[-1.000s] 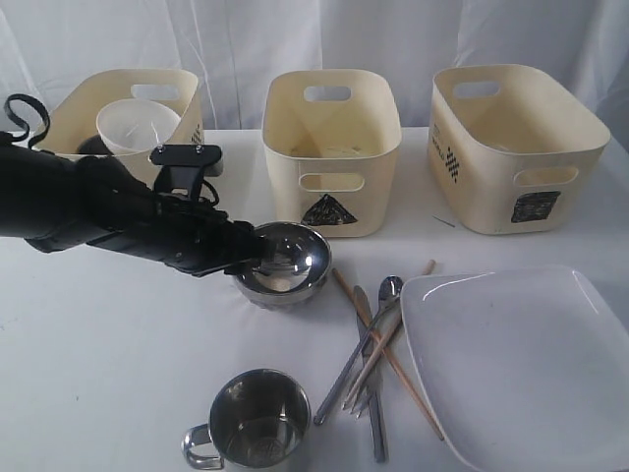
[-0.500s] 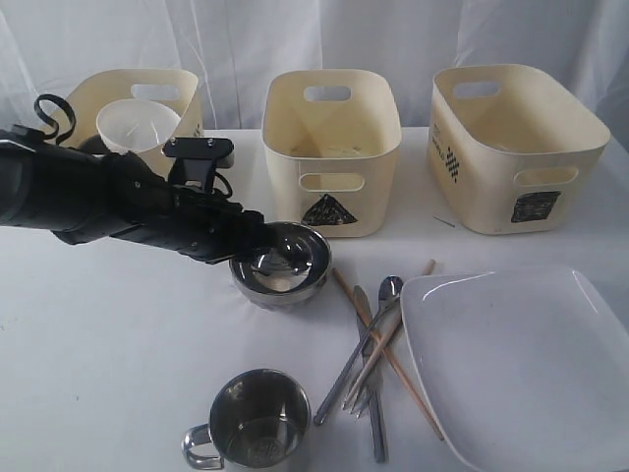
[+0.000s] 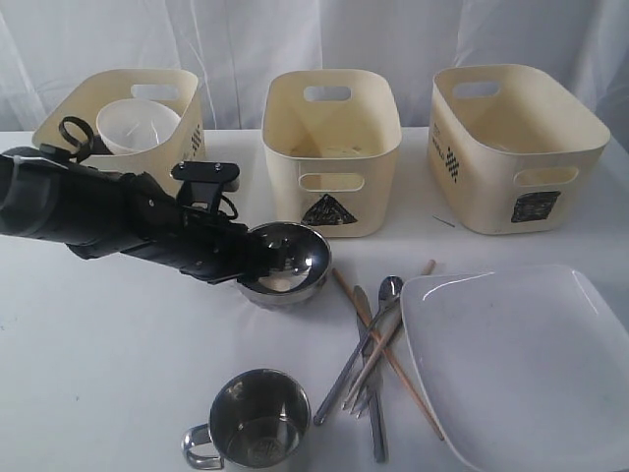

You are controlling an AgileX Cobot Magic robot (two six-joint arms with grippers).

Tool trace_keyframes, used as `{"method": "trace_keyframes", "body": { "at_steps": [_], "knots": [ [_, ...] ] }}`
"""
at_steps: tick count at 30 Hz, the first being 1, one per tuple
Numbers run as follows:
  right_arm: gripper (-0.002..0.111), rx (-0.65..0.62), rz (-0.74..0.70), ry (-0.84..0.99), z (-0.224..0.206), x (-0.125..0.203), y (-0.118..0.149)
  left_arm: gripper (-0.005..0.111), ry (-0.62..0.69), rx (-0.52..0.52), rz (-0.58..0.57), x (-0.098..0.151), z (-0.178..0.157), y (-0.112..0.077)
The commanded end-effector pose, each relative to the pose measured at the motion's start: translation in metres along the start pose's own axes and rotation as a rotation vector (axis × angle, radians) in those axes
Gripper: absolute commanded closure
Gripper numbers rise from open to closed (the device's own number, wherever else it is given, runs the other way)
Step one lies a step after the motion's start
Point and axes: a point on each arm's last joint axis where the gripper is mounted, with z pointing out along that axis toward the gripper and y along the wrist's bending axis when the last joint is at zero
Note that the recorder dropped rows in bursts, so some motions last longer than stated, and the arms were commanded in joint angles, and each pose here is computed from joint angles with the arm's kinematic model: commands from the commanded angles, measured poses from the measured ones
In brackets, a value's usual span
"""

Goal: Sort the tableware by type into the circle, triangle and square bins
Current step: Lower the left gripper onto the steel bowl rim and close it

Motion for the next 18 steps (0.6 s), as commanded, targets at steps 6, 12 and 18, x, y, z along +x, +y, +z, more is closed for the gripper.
{"method": "trace_keyframes", "body": {
  "at_steps": [6,12,18],
  "knots": [
    [0.108,0.001,-0.002,-0.002,-0.0001,0.0014,-0.0001,0.045,0.024,-0.008,-0.003,0.0054,0.0095,0.0027],
    [0.108,0.002,-0.002,-0.004,-0.0001,0.0012,-0.0001,0.064,0.017,-0.012,-0.007,0.0051,0.0101,0.0031],
    [0.108,0.002,-0.002,-0.004,-0.0001,0.0012,-0.0001,0.103,0.014,-0.011,-0.007,0.0045,0.0093,0.0029]
  ]
}}
